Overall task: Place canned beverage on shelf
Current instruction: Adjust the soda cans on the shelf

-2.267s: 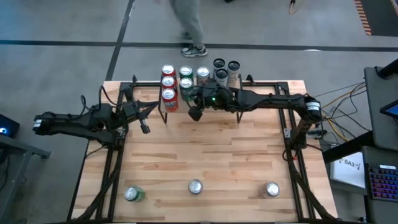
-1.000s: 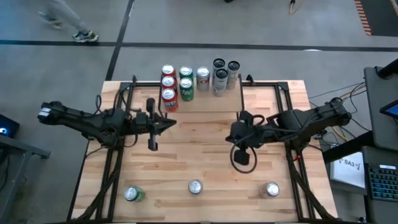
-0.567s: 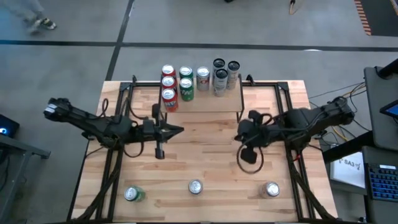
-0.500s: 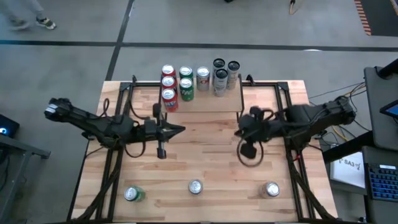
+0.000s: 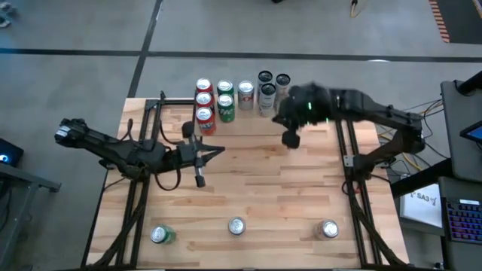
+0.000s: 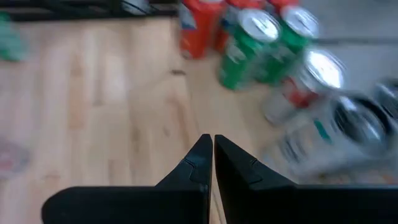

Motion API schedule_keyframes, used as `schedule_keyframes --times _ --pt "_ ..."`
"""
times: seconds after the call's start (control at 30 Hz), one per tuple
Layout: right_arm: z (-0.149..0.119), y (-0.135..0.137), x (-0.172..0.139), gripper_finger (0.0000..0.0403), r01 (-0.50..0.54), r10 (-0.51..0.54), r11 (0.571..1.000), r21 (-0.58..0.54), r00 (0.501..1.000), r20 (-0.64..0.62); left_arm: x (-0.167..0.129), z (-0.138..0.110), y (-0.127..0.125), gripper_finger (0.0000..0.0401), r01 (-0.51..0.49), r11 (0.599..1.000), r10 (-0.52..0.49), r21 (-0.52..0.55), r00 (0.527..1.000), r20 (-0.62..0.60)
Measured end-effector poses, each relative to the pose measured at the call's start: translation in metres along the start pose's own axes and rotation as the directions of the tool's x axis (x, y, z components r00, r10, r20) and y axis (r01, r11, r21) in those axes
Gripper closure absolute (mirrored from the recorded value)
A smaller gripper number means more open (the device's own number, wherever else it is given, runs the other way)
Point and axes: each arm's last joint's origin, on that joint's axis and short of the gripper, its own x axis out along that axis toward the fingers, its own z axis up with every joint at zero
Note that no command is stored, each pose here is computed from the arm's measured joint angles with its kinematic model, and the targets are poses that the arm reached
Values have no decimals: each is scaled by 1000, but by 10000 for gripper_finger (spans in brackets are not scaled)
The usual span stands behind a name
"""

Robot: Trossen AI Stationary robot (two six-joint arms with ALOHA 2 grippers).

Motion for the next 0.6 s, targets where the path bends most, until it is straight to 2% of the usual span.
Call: schedule_keyframes --times 0.1,0.3,0.43,0.6 --pt "1 -31 7 394 -93 94 996 -14 993 67 -1 -2 0 401 6 1000 -6 19 1000 -24" --pt "-8 -84 18 394 31 -25 999 -39 989 143 0 -4 2 401 3 998 0 64 999 -38" --pt "-21 -104 29 394 23 -13 998 -58 987 157 4 -7 10 401 -31 993 37 113 998 -55" --pt "-33 -112 44 394 10 4 997 -71 980 198 13 -17 28 401 -57 980 80 191 991 -112"
